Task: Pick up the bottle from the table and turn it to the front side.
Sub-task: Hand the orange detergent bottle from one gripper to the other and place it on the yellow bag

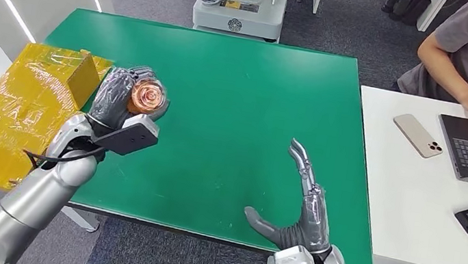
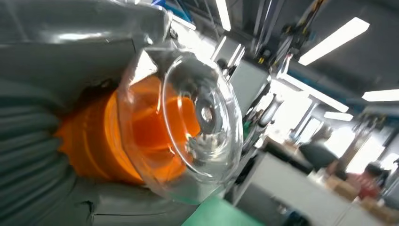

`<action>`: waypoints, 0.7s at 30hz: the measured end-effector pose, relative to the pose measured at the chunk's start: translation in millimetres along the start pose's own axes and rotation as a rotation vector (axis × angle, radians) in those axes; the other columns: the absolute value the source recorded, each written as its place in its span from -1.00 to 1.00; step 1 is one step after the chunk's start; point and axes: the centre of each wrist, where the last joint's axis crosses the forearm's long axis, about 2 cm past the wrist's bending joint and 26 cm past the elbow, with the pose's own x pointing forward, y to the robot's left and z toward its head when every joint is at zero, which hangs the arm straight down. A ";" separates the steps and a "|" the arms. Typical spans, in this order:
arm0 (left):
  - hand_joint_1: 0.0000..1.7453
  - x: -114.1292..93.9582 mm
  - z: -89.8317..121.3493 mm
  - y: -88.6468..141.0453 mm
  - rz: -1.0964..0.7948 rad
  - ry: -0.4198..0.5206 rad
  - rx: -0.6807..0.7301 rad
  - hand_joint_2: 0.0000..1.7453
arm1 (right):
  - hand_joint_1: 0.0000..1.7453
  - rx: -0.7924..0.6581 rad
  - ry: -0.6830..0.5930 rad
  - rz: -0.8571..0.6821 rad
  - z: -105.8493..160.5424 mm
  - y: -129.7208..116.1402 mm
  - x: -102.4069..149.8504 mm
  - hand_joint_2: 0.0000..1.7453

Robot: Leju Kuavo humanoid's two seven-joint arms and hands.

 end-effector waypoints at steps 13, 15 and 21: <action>1.00 -28.4 13.2 -5.7 -0.317 0.084 -0.165 1.00 | -1.00 0.013 0.004 -0.006 2.5 -4.1 -0.3 1.00; 1.00 -37.4 19.3 -12.9 -0.346 0.092 -0.194 1.00 | -1.00 0.016 0.003 -0.010 2.0 -4.5 -0.2 1.00; 1.00 -63.7 32.5 -27.2 -0.450 0.134 -0.299 1.00 | -1.00 0.022 -0.003 -0.019 0.2 -4.4 1.0 1.00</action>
